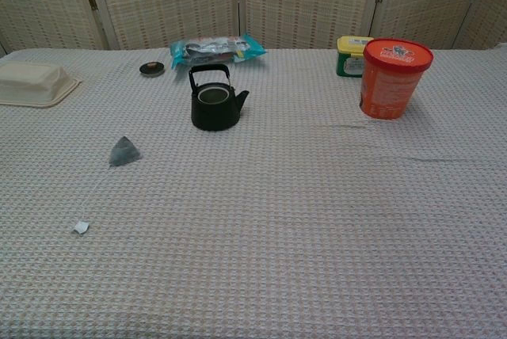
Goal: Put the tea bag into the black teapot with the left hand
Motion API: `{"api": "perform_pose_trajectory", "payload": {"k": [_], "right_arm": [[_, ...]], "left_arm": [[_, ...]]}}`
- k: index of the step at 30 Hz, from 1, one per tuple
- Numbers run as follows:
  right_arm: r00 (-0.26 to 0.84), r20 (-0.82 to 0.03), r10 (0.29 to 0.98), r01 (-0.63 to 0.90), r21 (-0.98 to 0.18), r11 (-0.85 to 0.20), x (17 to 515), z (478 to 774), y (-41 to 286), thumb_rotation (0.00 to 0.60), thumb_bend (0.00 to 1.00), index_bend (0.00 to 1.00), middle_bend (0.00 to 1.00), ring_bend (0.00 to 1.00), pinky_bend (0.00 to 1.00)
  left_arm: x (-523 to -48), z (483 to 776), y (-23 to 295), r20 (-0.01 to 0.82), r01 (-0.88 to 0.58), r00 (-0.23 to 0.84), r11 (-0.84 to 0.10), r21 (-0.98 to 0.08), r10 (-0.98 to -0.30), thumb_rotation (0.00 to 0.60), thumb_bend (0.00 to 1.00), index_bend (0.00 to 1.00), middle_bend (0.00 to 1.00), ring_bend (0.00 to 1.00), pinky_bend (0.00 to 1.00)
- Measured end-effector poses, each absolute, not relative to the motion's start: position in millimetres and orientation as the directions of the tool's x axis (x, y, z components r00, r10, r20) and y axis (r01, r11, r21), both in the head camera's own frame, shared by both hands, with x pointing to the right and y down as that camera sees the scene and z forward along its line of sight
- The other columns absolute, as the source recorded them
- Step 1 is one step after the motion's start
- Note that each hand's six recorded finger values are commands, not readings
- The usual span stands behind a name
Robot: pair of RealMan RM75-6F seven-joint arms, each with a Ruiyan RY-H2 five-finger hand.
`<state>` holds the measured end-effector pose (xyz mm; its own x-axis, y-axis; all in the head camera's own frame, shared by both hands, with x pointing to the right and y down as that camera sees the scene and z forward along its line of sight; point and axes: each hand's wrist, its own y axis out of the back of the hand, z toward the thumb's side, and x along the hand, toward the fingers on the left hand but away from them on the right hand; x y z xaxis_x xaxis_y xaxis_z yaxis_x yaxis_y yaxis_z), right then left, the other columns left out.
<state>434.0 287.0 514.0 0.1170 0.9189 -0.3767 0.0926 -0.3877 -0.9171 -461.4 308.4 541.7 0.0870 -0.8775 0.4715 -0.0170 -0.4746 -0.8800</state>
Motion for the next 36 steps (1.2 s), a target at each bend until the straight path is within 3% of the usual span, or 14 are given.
{"api": "perform_pose_trajectory", "payload": {"k": [10,11,13,15,16,18,20,30,36], "right_arm": [[0.125,-0.38,0.916,0.101,-0.914,-0.393,434.4,514.0,284.8,0.6,0.28,0.0,0.0,0.0,0.0],[0.129,-0.381,0.916,0.105,-0.913,-0.394,434.2,513.5,284.8,0.6,0.27,0.0,0.0,0.0,0.0],[0.136,-0.375,0.917,0.11,-0.914,-0.39,433.2,511.8,284.4,0.6,0.27,0.0,0.0,0.0,0.0],[0.149,-0.361,0.92,0.116,-0.918,-0.379,431.3,508.8,283.9,0.6,0.27,0.0,0.0,0.0,0.0],[0.155,-0.358,0.921,0.119,-0.918,-0.378,430.4,508.0,284.1,0.6,0.27,0.0,0.0,0.0,0.0],[0.168,-0.359,0.918,0.12,-0.917,-0.381,428.7,508.0,284.7,0.6,0.27,0.0,0.0,0.0,0.0],[0.18,-0.361,0.915,0.119,-0.915,-0.385,426.9,508.5,285.0,0.6,0.27,0.0,0.0,0.0,0.0],[0.199,-0.362,0.911,0.127,-0.912,-0.39,426.3,507.4,283.3,0.6,0.28,0.0,0.0,0.0,0.0],[0.201,-0.361,0.91,0.138,-0.91,-0.392,428.4,505.2,283.2,0.6,0.28,0.0,0.0,0.0,0.0]], "left_arm": [[-445.7,546.9,311.2,0.496,-0.03,0.149,-0.505,-0.862,-0.855,0.6,0.27,0.0,0.0,0.0,0.41],[-442.1,547.5,310.6,0.497,-0.036,0.166,-0.509,-0.86,-0.852,0.6,0.27,0.0,0.01,0.04,0.44],[-435.5,549.1,306.6,0.495,-0.041,0.191,-0.51,-0.859,-0.848,0.6,0.27,0.03,0.33,0.29,0.64],[-431.8,549.3,301.0,0.477,-0.036,0.194,-0.492,-0.87,-0.857,0.6,0.27,0.22,0.89,0.75,0.94],[-428.2,549.7,296.9,0.463,-0.038,0.197,-0.478,-0.877,-0.864,0.6,0.27,0.33,0.98,0.88,0.99],[-420.4,553.3,292.3,0.449,-0.058,0.207,-0.469,-0.881,-0.869,0.6,0.27,0.47,1.0,0.99,1.0],[-410.8,560.5,289.7,0.449,-0.095,0.221,-0.477,-0.873,-0.866,0.6,0.27,0.52,1.0,1.0,1.0],[-368.4,624.2,286.3,0.605,-0.08,0.249,-0.638,-0.766,-0.757,0.6,0.27,0.57,1.0,1.0,1.0],[-347.8,647.1,281.2,0.661,-0.032,0.238,-0.686,-0.727,-0.711,0.6,0.27,0.52,1.0,1.0,1.0]]}}
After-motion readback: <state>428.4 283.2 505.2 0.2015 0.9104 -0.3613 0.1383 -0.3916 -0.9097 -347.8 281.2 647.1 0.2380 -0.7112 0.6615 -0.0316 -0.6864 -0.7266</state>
